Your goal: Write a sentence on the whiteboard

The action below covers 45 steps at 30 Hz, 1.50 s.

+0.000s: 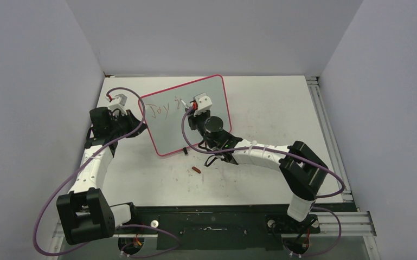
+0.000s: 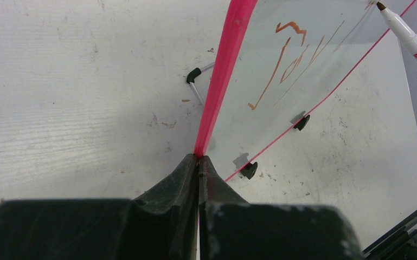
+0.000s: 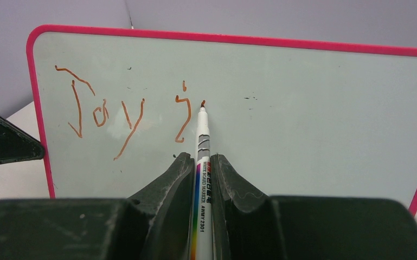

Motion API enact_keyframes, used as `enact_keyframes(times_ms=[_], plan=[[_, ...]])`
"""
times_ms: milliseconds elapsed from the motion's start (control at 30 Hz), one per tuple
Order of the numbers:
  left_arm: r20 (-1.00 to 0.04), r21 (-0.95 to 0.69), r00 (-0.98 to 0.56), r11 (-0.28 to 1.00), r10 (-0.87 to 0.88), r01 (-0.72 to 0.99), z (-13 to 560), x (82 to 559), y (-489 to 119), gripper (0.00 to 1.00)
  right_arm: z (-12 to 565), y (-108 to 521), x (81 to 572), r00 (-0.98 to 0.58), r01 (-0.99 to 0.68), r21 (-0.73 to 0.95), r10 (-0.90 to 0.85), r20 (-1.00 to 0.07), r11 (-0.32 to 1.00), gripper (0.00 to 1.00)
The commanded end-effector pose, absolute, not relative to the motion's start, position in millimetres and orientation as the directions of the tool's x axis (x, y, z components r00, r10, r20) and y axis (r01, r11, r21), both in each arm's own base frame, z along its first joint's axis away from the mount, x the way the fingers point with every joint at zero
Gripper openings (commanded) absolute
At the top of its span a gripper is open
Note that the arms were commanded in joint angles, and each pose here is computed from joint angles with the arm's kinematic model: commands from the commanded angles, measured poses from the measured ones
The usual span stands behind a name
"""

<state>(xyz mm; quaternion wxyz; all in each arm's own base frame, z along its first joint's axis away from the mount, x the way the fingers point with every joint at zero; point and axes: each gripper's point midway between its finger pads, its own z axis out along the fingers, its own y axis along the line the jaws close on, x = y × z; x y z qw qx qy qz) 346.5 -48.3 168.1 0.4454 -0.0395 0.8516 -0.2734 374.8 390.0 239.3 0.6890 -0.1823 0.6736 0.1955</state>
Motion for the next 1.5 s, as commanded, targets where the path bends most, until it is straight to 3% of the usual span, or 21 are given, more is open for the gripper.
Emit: enact_keyframes(times_ms=[0, 1467], plan=[[-0.761, -0.498, -0.584, 0.831, -0.282, 0.247, 185.6, 348.1, -60.5, 0.0, 247.2, 392.2, 374.9, 0.028, -0.528, 0.024, 0.046, -0.999, 0.849, 0.05], [-0.765, -0.496, -0.579, 0.831, -0.281, 0.252, 187.3, 347.6, -60.9, 0.0, 219.6, 369.6, 365.6, -0.015, -0.459, -0.014, -0.023, -1.0, 0.888, 0.05]])
